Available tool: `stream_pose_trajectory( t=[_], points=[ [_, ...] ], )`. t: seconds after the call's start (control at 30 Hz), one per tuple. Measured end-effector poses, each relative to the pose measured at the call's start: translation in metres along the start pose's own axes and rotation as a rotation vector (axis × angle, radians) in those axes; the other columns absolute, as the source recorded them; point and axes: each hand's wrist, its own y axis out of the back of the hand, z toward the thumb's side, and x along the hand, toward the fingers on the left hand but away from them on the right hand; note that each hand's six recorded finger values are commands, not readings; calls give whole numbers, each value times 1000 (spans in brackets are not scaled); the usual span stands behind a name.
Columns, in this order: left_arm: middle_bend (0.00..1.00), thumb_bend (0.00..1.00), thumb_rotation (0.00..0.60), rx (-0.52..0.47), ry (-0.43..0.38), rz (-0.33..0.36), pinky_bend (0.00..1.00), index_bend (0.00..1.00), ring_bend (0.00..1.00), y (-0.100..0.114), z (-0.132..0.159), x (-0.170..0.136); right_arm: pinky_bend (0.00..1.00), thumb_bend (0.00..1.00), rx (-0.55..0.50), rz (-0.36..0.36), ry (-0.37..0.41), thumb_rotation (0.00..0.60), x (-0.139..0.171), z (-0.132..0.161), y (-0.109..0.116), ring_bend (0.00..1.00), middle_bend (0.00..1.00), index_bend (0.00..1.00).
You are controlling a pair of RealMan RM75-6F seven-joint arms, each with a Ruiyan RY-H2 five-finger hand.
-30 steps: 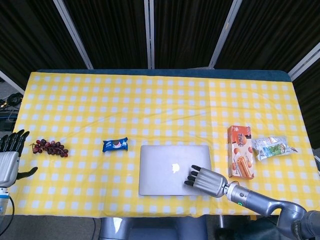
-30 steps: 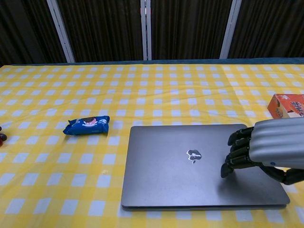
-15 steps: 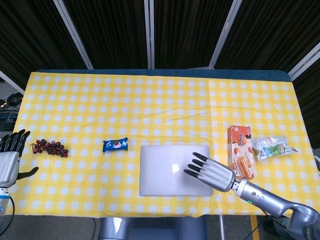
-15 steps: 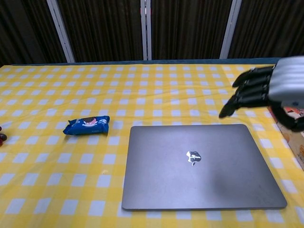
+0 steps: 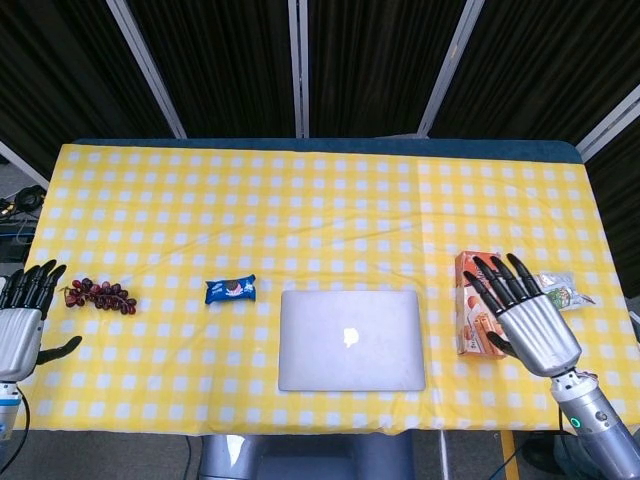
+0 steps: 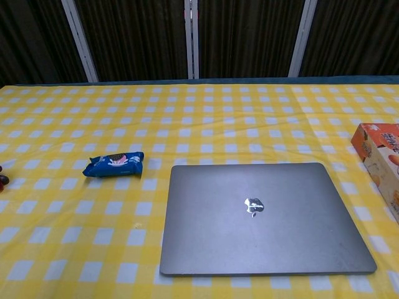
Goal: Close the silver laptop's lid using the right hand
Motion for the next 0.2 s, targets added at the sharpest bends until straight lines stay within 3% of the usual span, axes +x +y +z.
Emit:
stream_pose_trajectory(
  t=[0.1, 0.2],
  points=[
    [0, 0, 600, -10, -17, 11, 0, 0, 0, 1, 3, -4, 0, 0, -22, 27, -115, 600, 15, -16, -11, 0, 0, 0],
    [0, 0, 600, -19, -24, 14, 0, 0, 0, 2, 5, -7, 0, 0, -23, 38, -177, 600, 26, -24, -20, 0, 0, 0]
  ],
)
